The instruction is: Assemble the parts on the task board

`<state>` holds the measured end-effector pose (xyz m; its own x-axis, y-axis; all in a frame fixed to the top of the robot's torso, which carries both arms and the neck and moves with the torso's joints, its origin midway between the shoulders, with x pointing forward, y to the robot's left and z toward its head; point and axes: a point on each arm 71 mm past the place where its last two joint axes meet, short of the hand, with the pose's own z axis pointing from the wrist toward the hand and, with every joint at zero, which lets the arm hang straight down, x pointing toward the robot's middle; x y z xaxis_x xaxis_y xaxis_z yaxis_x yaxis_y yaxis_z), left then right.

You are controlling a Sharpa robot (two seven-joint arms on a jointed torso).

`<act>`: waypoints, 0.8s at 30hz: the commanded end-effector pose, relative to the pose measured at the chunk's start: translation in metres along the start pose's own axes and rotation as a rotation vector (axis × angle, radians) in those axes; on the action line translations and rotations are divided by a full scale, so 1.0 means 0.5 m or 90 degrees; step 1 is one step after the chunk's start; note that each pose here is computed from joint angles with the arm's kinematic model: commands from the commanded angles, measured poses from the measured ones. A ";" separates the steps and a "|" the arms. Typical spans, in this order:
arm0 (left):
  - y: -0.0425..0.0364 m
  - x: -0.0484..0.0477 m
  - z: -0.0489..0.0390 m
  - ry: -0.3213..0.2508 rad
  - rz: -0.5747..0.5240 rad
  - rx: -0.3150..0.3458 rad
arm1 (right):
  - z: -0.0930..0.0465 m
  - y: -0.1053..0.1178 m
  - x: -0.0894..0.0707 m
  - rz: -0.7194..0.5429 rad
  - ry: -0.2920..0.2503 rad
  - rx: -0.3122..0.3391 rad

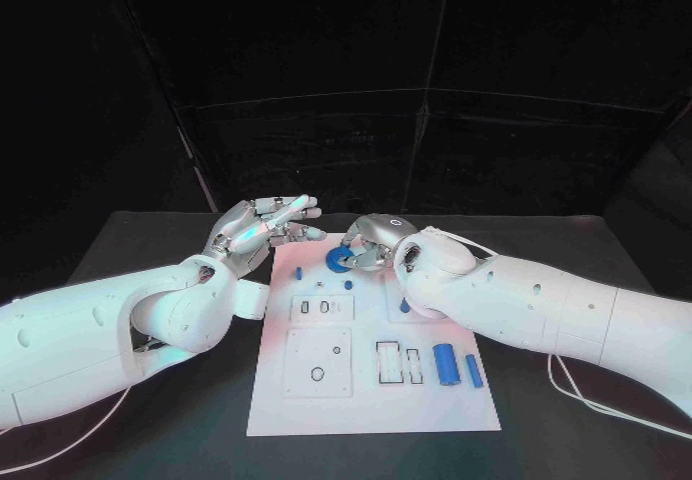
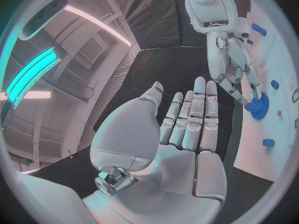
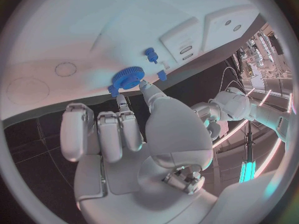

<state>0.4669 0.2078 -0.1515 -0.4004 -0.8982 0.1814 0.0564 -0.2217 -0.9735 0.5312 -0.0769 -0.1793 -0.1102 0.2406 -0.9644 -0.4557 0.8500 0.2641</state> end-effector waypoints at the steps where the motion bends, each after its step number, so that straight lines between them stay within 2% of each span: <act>1: -0.003 -0.001 0.000 0.002 0.001 0.004 | -0.015 0.006 -0.036 0.081 -0.130 -0.081; 5: -0.003 -0.003 -0.001 0.001 0.002 0.004 | -0.043 -0.010 -0.056 0.135 -0.171 -0.138; 8: -0.004 -0.005 -0.001 0.000 0.002 0.004 | -0.070 -0.036 -0.070 0.172 -0.177 -0.146; 13: -0.004 -0.009 -0.002 -0.003 0.003 0.004 | -0.112 -0.101 -0.083 0.252 -0.145 -0.089; 15: -0.004 -0.009 -0.002 -0.002 0.003 0.004 | -0.128 -0.133 -0.086 0.272 -0.120 -0.064; 19: -0.004 -0.008 -0.001 -0.001 0.002 0.005 | -0.150 -0.190 -0.090 0.273 -0.080 -0.032; 24: -0.003 -0.009 0.001 0.000 0.002 0.005 | -0.176 -0.268 -0.097 0.237 -0.043 -0.001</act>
<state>0.4688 0.2126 -0.1522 -0.3895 -0.9038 0.1770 0.0589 -0.2163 -0.9745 0.5196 -0.2418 -0.1656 -0.1223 0.5774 -0.8072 -0.3877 0.7209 0.5745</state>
